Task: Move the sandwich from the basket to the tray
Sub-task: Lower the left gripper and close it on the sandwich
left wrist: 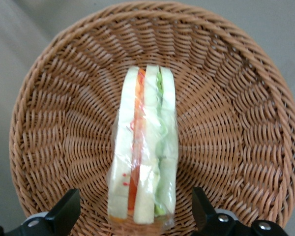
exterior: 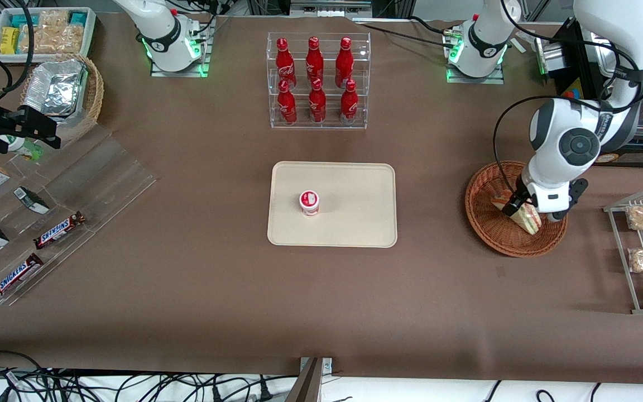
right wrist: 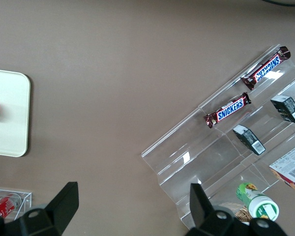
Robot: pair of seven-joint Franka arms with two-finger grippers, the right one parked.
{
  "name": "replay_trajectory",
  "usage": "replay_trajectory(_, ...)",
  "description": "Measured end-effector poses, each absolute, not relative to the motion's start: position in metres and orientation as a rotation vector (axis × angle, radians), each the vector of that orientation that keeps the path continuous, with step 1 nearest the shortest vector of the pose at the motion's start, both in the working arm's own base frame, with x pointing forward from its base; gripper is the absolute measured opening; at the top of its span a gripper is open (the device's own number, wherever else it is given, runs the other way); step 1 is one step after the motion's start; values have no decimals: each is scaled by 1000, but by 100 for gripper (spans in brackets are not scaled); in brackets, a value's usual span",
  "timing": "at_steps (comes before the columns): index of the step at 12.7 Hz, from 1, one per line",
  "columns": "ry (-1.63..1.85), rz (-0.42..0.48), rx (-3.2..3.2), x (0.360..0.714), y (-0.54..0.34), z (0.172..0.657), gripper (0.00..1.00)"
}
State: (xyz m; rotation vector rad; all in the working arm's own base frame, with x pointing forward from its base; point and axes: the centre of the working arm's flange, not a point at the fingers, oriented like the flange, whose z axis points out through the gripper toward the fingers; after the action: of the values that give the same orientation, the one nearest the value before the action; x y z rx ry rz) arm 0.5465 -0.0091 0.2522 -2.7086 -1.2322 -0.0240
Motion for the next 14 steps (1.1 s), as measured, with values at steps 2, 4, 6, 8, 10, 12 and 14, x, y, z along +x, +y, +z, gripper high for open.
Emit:
replay_trajectory(2,-1169,-33,-2695,542,-9,246,100)
replay_trajectory(4,-1168,-31,-2689,541,-5,245,100)
replay_trajectory(6,-1171,-31,-2688,541,-4,245,100)
replay_trajectory(8,-1181,-38,-2687,541,-4,245,93)
replay_trajectory(10,-1201,-47,-2682,542,-4,246,70)
replay_trajectory(12,-1211,-63,-2682,546,-4,251,48)
replay_trajectory(14,-1213,-71,-2677,553,-5,260,35)
